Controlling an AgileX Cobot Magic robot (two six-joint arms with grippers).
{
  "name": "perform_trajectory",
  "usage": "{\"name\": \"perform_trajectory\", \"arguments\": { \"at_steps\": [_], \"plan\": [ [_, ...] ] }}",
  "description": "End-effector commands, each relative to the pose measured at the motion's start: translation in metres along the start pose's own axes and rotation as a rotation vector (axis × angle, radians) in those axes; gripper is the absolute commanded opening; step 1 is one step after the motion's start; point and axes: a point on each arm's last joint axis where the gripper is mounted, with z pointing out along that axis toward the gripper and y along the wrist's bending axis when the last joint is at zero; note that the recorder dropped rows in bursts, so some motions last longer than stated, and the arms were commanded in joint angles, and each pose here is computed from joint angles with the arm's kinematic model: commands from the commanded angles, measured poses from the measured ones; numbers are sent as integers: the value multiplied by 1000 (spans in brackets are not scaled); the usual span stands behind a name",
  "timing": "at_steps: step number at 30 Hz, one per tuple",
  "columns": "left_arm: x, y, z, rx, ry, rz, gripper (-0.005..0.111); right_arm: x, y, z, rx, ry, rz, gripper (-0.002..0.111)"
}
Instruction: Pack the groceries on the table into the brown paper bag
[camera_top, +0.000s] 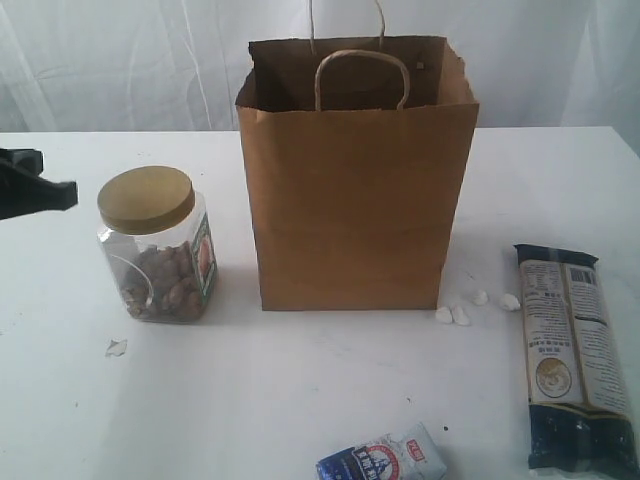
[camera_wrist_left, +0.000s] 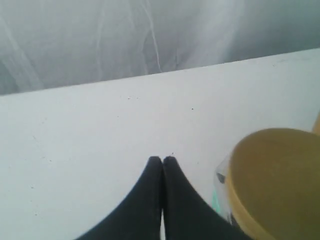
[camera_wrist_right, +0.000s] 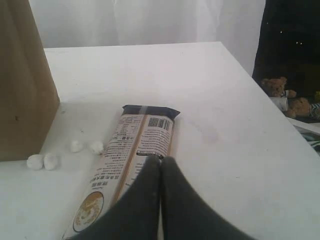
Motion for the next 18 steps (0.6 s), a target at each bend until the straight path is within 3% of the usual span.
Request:
{"name": "perform_trajectory", "arguments": {
  "at_steps": [1, 5, 8, 10, 12, 15, 18],
  "plan": [
    [-20, 26, 35, 24, -45, -135, 0, 0, -1, 0, 10, 1, -7, 0],
    [-34, 66, 63, -20, -58, -142, 0, 0, -1, 0, 10, 1, -7, 0],
    [-32, 85, 98, 114, -70, -217, 0, 0, -1, 0, 10, 1, -7, 0],
    [-23, 84, 125, 305, -13, -256, 0, 0, -1, 0, 10, 1, -7, 0],
    [-8, 80, 147, 423, 78, -244, 0, 0, -1, 0, 10, 1, -7, 0],
    [4, 79, 165, 516, 145, -236, 0, 0, -1, 0, 10, 1, -7, 0],
    [7, 77, 173, 536, 144, -231, 0, 0, -1, 0, 10, 1, -7, 0]
  ]
}}
